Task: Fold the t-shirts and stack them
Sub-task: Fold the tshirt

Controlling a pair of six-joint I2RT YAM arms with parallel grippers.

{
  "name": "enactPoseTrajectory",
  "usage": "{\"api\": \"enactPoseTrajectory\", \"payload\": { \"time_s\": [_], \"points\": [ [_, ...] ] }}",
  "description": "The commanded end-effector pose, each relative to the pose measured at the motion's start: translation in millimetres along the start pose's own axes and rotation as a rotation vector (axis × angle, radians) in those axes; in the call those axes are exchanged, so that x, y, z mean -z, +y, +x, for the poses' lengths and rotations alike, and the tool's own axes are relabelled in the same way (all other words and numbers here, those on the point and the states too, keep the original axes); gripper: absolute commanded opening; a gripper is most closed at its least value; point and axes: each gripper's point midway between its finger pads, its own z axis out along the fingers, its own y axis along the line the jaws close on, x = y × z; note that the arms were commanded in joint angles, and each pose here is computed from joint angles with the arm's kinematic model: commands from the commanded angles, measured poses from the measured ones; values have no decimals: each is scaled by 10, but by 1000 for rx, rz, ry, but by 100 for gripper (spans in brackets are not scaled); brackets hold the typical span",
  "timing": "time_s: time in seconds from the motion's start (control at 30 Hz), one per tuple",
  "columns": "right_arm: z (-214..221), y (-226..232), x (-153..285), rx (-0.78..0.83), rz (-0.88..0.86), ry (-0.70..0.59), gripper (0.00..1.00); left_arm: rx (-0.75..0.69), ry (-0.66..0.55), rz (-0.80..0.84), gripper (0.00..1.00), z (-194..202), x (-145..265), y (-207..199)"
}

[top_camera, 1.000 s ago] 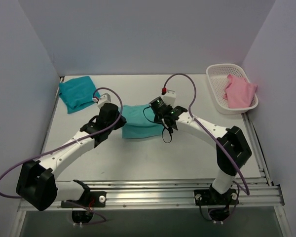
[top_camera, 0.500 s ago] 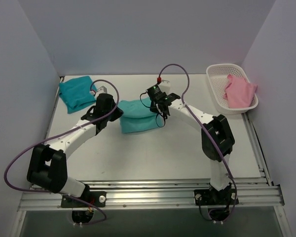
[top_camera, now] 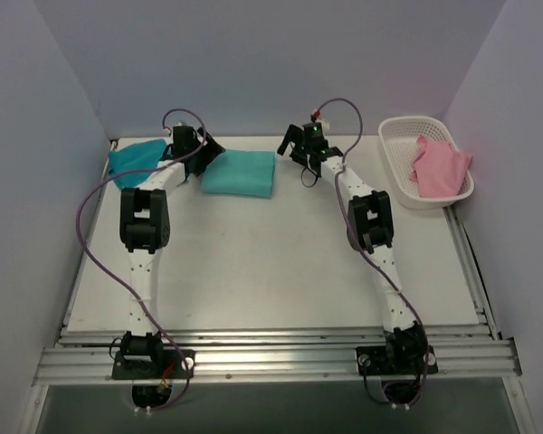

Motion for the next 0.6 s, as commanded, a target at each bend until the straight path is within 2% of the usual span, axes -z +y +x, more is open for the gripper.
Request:
{"api": "enactPoseTrajectory", "payload": {
  "time_s": [0.0,0.03,0.07,0.1,0.13,0.23,0.4,0.53,0.57],
  "points": [
    [-485,383,562,5,-137,-103,100,-51,-53,119,94,-378,514,-632],
    [-763,523,874,7,-170,-168,100,-54,-87,124,94,-448,576,-639],
    [-815,528,978,9,-178,-189,100,-49,-78,112,94,-389,584,-512],
    [-766,475,1015,10,-182,-191,100,-60,-114,154,94,-520,716,-657],
    [-900,573,1205,23,-198,-222,100,-65,-116,153,94,-536,760,-675],
    [-950,675,1437,47,-197,-241,100,-92,-127,175,94,-646,909,-796],
    [-855,643,1684,70,-140,-231,100,-131,-142,128,94,-773,1218,-836],
    [-795,416,1960,55,-69,-249,100,-143,-160,13,94,-795,1456,-550],
    [-607,245,1932,56,-31,-223,100,-124,-152,-3,94,-758,1493,-475]
  ]
}}
